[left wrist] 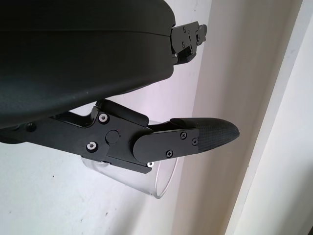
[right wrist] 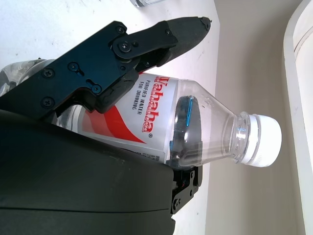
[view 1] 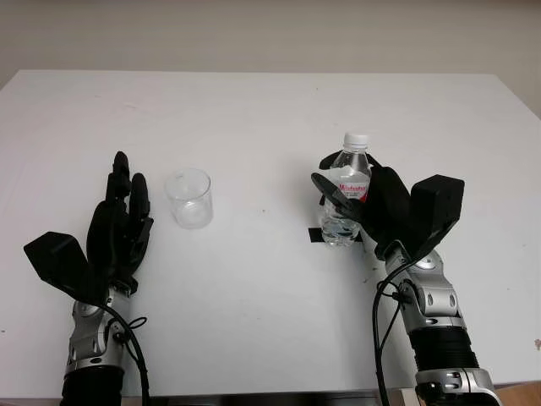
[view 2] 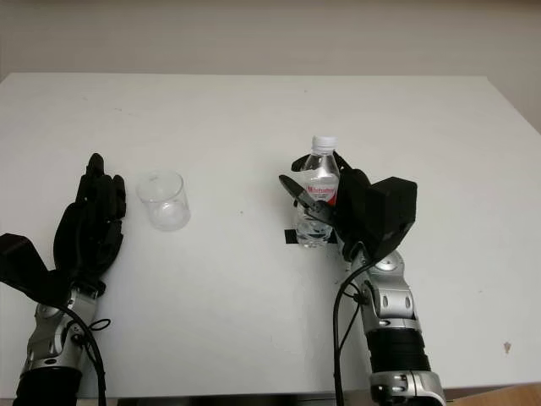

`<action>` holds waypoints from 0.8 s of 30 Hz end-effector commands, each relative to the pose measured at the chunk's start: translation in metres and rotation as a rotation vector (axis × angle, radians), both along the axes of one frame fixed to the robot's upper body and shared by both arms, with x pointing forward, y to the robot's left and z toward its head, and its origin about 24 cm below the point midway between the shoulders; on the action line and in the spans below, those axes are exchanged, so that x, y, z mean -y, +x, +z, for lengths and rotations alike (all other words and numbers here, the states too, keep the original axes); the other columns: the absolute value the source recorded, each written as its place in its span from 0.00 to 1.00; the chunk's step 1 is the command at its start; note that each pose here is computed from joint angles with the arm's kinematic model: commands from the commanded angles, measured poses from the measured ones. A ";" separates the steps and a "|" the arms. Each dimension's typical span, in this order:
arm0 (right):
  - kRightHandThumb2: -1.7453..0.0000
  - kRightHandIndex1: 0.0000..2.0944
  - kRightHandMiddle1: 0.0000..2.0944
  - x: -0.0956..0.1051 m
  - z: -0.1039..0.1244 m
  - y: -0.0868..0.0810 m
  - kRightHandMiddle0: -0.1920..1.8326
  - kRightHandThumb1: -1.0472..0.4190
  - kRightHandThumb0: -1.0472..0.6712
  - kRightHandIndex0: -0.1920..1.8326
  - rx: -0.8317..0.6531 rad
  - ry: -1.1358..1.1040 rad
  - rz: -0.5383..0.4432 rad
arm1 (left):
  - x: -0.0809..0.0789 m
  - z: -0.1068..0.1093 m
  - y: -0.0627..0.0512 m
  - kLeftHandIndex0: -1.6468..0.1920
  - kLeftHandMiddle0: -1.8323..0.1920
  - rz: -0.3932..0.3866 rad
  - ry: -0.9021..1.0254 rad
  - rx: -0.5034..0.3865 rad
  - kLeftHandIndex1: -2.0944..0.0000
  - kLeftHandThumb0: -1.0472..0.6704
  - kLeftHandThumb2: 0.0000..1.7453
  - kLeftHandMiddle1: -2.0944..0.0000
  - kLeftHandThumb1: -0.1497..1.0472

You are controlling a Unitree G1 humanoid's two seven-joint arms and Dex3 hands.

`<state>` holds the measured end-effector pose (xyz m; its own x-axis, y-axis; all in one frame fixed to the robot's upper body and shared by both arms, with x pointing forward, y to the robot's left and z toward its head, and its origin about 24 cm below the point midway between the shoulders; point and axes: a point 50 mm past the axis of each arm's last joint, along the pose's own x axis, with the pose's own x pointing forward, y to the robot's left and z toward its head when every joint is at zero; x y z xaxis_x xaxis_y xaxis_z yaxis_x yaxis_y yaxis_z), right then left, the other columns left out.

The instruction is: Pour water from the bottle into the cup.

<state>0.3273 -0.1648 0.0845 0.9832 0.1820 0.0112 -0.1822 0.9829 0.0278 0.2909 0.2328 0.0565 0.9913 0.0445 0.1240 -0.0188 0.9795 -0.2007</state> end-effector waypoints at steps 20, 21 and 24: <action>0.95 1.00 1.00 0.000 0.003 0.002 0.44 0.01 0.42 0.48 0.062 0.000 0.045 | -0.005 0.001 -0.001 0.99 0.99 0.001 0.007 -0.005 0.98 0.19 0.28 0.98 1.00; 0.96 1.00 1.00 0.000 0.002 0.001 0.32 0.03 0.39 0.36 0.072 -0.015 0.051 | -0.005 0.001 -0.002 0.99 1.00 0.002 0.004 -0.007 0.98 0.19 0.28 0.98 1.00; 0.97 0.93 0.97 0.000 0.002 0.000 0.05 0.08 0.31 0.05 0.096 -0.047 0.090 | -0.006 0.001 -0.002 0.99 1.00 0.000 0.020 -0.009 0.98 0.19 0.29 0.98 1.00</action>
